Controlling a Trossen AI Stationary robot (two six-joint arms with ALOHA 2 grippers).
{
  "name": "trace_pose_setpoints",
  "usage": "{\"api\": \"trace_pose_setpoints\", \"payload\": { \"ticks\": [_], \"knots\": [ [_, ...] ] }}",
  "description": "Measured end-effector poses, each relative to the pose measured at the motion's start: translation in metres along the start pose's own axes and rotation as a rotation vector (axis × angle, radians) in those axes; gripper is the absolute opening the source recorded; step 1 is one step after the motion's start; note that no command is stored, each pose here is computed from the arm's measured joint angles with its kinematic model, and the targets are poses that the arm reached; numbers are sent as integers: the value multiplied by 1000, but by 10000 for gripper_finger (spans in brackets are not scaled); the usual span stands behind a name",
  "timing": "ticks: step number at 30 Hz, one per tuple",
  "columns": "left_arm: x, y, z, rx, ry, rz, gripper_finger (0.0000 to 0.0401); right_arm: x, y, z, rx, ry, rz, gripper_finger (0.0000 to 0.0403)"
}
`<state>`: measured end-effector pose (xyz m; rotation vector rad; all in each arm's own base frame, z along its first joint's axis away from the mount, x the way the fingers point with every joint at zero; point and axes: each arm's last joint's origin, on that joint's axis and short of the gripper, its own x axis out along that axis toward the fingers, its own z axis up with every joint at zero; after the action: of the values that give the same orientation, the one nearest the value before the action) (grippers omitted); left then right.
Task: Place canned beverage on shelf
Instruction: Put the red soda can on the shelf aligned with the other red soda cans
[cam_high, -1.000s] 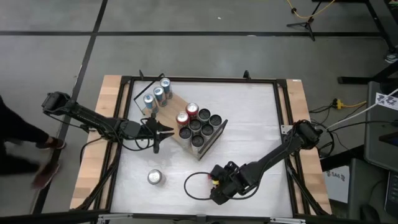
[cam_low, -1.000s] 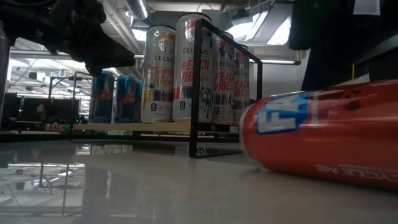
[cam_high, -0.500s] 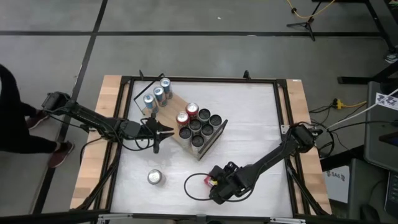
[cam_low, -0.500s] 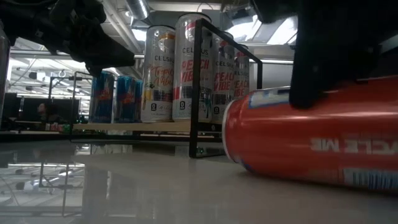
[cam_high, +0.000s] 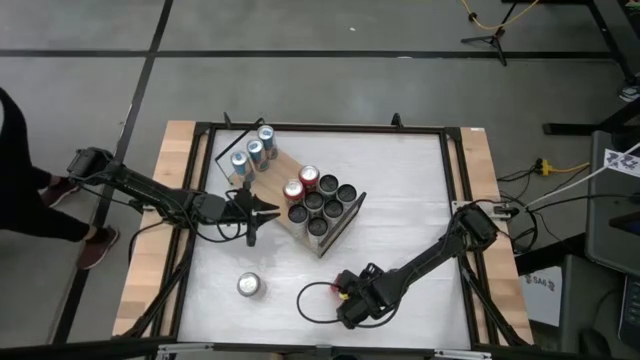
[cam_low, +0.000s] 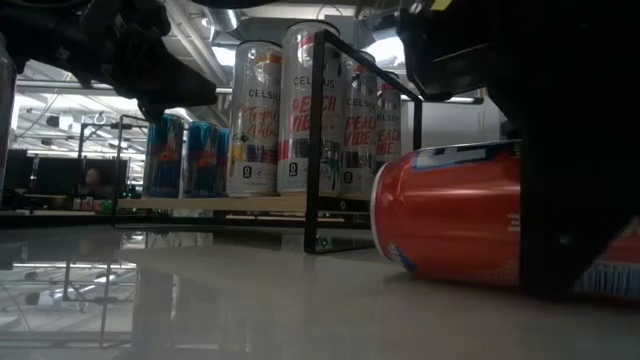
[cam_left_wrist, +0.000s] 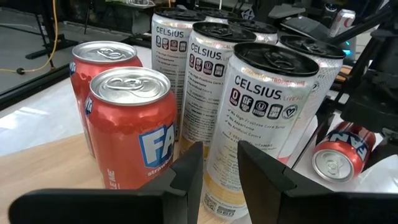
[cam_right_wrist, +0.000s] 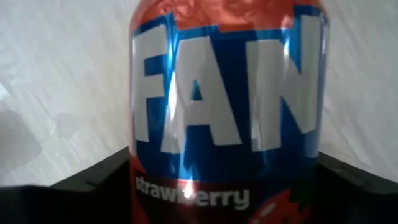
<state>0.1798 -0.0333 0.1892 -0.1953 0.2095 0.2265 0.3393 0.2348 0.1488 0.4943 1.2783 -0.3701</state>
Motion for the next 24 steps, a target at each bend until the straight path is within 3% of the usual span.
{"api": "trace_pose_setpoints", "payload": {
  "ticks": [4, 11, 17, 24],
  "knots": [
    [0, 0, 0, -1, 0, 0, 93, -1, 0, 0, 0, 2, -1, 283],
    [0, 0, 1, -4, -7, 1, 93, -11, 0, 2, 1, -17, 20, 282],
    [0, 0, 1, -4, -7, 1, 93, -46, 0, 9, -3, -145, 77, 284],
    [0, 0, 1, -5, -7, 1, 93, -90, 3, -7, -32, -351, 99, 285]
  ]
}}
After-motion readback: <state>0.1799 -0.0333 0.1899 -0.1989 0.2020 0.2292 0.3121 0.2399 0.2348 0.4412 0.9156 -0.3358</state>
